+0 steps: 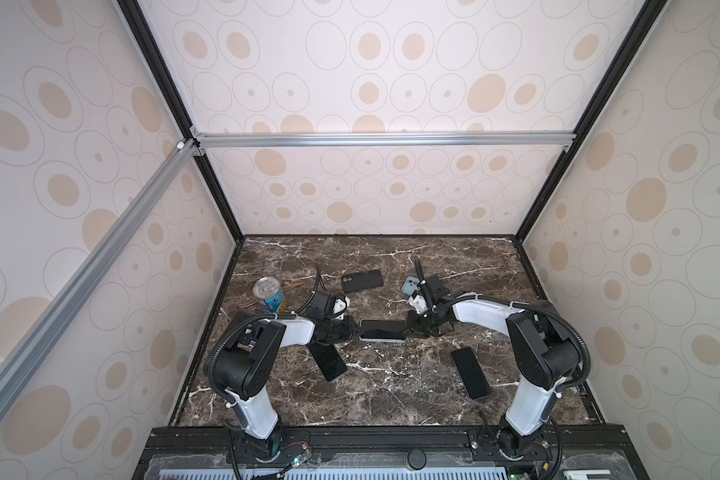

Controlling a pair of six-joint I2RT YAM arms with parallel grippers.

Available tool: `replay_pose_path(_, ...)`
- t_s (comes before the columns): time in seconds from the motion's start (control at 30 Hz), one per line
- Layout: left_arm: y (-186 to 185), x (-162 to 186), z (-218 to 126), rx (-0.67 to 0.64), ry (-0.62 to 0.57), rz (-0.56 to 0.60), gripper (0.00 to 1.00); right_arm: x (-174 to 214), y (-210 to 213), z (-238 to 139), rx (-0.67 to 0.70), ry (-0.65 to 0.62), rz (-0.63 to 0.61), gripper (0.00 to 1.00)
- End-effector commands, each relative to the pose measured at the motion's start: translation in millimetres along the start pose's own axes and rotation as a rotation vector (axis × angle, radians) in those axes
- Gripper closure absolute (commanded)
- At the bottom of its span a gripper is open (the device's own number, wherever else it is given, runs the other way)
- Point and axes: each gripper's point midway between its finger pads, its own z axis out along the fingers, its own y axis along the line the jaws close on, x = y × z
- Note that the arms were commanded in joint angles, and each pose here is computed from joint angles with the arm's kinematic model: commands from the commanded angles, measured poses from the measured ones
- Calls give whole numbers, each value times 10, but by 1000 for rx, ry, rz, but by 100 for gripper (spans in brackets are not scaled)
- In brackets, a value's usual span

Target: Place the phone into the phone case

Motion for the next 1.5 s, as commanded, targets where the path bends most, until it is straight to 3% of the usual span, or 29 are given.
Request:
replay_pose_path(0.0, -35, 37, 62, 6, 29, 21, 83, 67, 73, 88, -49, 34, -2, 85)
replay_pose_path(0.3, -73, 70, 82, 11, 41, 32, 88, 148, 61, 172, -10, 63, -22, 87)
replay_pose_path(1.07, -41, 40, 58, -33, 33, 57, 88, 263, -5, 225, 71, 116, -69, 90)
replay_pose_path(1.47, -58, 31, 59, -26, 33, 56, 88, 680, -467, 476, 261, 250, -65, 90)
